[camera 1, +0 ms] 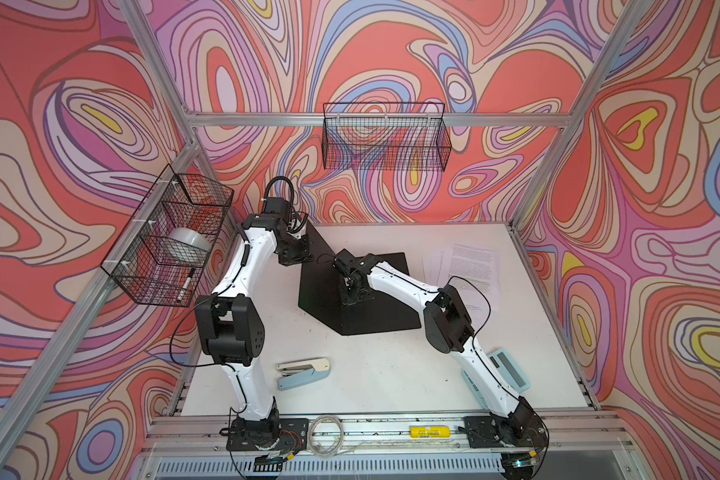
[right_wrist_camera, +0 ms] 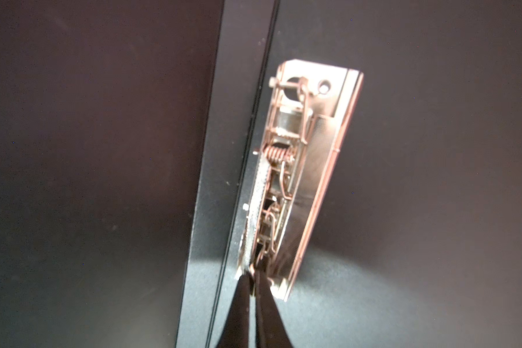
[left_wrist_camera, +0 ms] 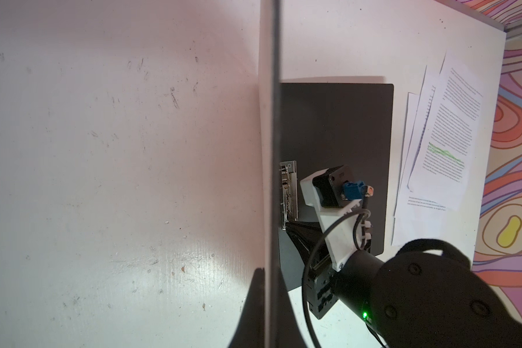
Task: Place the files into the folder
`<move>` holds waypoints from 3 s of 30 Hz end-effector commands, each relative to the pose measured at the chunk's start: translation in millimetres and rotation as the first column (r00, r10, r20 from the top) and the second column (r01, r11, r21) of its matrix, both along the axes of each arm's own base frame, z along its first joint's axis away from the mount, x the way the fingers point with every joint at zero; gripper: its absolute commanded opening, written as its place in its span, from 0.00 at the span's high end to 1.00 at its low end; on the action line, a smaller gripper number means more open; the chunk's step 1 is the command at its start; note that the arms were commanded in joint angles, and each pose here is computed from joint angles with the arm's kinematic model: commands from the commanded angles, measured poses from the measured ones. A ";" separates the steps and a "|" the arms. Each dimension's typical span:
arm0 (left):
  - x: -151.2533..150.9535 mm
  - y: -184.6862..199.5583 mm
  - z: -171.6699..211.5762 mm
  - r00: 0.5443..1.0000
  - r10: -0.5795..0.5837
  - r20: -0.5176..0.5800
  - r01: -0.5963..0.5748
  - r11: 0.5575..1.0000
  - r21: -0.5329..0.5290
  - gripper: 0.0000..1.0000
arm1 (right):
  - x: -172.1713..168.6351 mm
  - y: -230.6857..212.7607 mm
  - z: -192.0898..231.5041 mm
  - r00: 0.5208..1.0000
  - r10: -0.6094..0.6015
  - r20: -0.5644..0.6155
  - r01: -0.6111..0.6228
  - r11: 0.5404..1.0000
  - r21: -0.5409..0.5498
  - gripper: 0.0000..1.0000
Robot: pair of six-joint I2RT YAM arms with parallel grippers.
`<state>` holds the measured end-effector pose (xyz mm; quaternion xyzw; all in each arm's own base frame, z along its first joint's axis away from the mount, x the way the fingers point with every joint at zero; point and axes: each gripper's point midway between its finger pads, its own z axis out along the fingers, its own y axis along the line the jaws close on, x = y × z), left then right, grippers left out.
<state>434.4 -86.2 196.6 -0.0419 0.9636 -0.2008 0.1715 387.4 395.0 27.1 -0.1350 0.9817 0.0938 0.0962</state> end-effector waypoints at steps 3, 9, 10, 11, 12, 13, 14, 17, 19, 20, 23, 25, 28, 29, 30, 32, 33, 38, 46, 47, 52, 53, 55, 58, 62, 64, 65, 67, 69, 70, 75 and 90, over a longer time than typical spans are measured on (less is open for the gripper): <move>-8.5 0.4 23.3 0.999 -0.024 0.031 0.023 1.000 0.006 1.00 | -10.8 -49.6 -51.6 0.998 -0.020 -0.068 0.003 0.970 -0.243 1.00; -7.5 0.0 26.3 0.999 -0.026 0.036 0.025 1.000 0.005 1.00 | -7.9 -48.4 -48.0 0.998 -0.016 -0.058 0.002 0.971 -0.241 1.00; -7.3 0.2 26.1 0.999 -0.026 0.036 0.026 1.000 0.006 1.00 | -7.9 -48.4 -47.8 0.998 -0.015 -0.056 0.001 0.970 -0.243 1.00; -7.3 0.0 25.5 0.999 -0.027 0.034 0.027 1.000 0.006 1.00 | -7.3 -47.8 -47.0 0.998 -0.017 -0.054 0.003 0.971 -0.240 1.00; -7.6 0.1 24.9 0.999 -0.028 0.032 0.028 1.000 0.007 1.00 | -6.9 -47.3 -45.9 0.998 -0.016 -0.054 0.003 0.972 -0.237 1.00; -7.6 0.3 24.8 0.999 -0.028 0.032 0.028 1.000 0.008 1.00 | -6.8 -47.0 -45.5 0.998 -0.014 -0.054 0.001 0.972 -0.236 1.00; -7.7 0.1 24.4 0.999 -0.029 0.030 0.029 1.000 0.007 1.00 | -6.5 -46.9 -45.3 0.998 -0.014 -0.054 0.001 0.972 -0.235 1.00; -8.5 0.3 24.0 0.999 -0.032 0.029 0.031 0.999 0.010 1.00 | -5.6 -46.0 -43.6 0.999 -0.014 -0.052 0.001 0.973 -0.233 1.00; -8.8 0.2 22.5 0.999 -0.032 0.025 0.032 0.999 0.009 1.00 | -6.0 -44.6 -42.7 0.999 -0.012 -0.052 -0.001 0.974 -0.228 1.00; -8.8 0.0 22.6 0.999 -0.033 0.025 0.033 0.999 0.008 1.00 | -5.1 -44.0 -41.2 0.999 -0.012 -0.051 0.000 0.975 -0.223 1.00; -9.1 -0.3 22.0 0.999 -0.033 0.023 0.033 0.999 0.006 1.00 | -4.4 -41.8 -38.1 0.999 -0.012 -0.047 0.001 0.977 -0.211 1.00; -9.4 -0.3 22.2 0.999 -0.033 0.024 0.033 0.999 0.006 1.00 | -4.1 -39.8 -36.0 0.999 -0.010 -0.044 0.001 0.979 -0.203 1.00; -9.3 -0.5 22.0 0.999 -0.032 0.023 0.032 0.999 0.004 1.00 | -3.4 -38.1 -33.8 0.999 -0.009 -0.042 0.001 0.981 -0.193 1.00; -9.1 -0.5 22.0 0.999 -0.032 0.023 0.032 0.999 0.004 1.00 | -3.3 -37.7 -32.9 0.999 -0.010 -0.042 0.001 0.982 -0.190 1.00; -8.9 -0.4 22.1 0.999 -0.031 0.023 0.031 1.000 0.004 1.00 | -3.1 -36.3 -31.2 0.999 -0.008 -0.040 0.001 0.983 -0.183 1.00; -8.6 -0.4 21.5 0.999 -0.030 0.022 0.030 1.000 0.004 1.00 | -2.5 -35.5 -28.5 0.999 -0.008 -0.039 0.001 0.984 -0.177 1.00; -8.6 -0.5 21.5 0.999 -0.030 0.022 0.029 1.000 0.004 1.00 | -2.3 -34.8 -27.7 0.999 -0.007 -0.036 0.000 0.985 -0.175 1.00; -8.0 -0.1 21.4 0.999 -0.029 0.023 0.029 1.000 0.006 1.00 | -1.4 -32.2 -21.5 0.999 -0.007 -0.031 0.002 0.987 -0.159 1.00; -7.9 -0.1 21.4 0.999 -0.027 0.023 0.027 1.000 0.006 1.00 | 1.4 -28.9 -9.3 1.000 -0.006 -0.011 0.005 0.991 -0.137 1.00; -7.8 -0.6 21.5 0.999 -0.027 0.022 0.027 1.000 0.002 1.00 | 1.4 -28.8 -8.3 1.000 -0.008 -0.010 0.006 0.991 -0.136 1.00; -7.2 -0.1 21.7 0.999 -0.025 0.023 0.025 1.000 0.004 1.00 | 2.0 -28.1 -3.2 1.000 -0.007 -0.004 0.007 0.992 -0.130 1.00; -7.0 0.2 21.9 0.999 -0.024 0.024 0.024 1.000 0.006 1.00 | 2.7 -28.0 -1.3 1.000 -0.008 0.000 0.008 0.992 -0.128 1.00; -6.9 0.4 21.7 0.999 -0.025 0.024 0.024 1.000 0.008 1.00 | 3.3 -27.8 2.0 1.000 -0.009 0.006 0.010 0.992 -0.125 1.00; -7.2 0.8 22.0 0.999 -0.025 0.026 0.024 1.000 0.010 1.00 | 4.7 -27.5 8.1 1.000 -0.012 0.016 0.014 0.993 -0.117 0.99; -7.2 1.0 21.9 0.999 -0.025 0.026 0.024 1.000 0.012 1.00 | 6.3 -25.7 15.4 1.000 -0.012 0.027 0.015 0.995 -0.104 0.99; -6.9 1.2 20.9 0.999 -0.024 0.024 0.024 1.000 0.013 1.00 | 6.7 -24.5 18.7 0.999 -0.011 0.032 0.014 0.995 -0.099 0.99; -7.2 1.0 21.5 0.999 -0.025 0.025 0.024 1.000 0.012 1.00 | 6.8 -24.3 19.6 0.999 -0.011 0.033 0.014 0.995 -0.098 0.99; -7.3 0.8 21.6 0.999 -0.025 0.025 0.025 1.000 0.011 1.00 | 6.6 -23.3 20.4 0.999 -0.010 0.031 0.013 0.996 -0.094 0.99; -7.4 1.0 21.6 0.999 -0.023 0.024 0.023 1.000 0.011 1.00 | 6.7 -22.8 21.5 0.999 -0.010 0.032 0.013 0.996 -0.090 0.99; -7.4 0.8 21.9 0.999 -0.024 0.025 0.024 1.000 0.010 1.00 | 7.2 -22.3 22.3 0.999 -0.010 0.034 0.013 0.996 -0.086 0.99; -7.2 1.2 22.0 0.999 -0.023 0.025 0.023 1.000 0.012 1.00 | 8.7 -19.6 28.9 0.999 -0.009 0.043 0.012 0.998 -0.068 0.99; -6.6 1.0 21.7 0.999 -0.022 0.025 0.022 1.000 0.011 1.00 | 16.0 -10.5 45.5 0.997 0.000 0.079 0.002 1.000 -0.027 0.98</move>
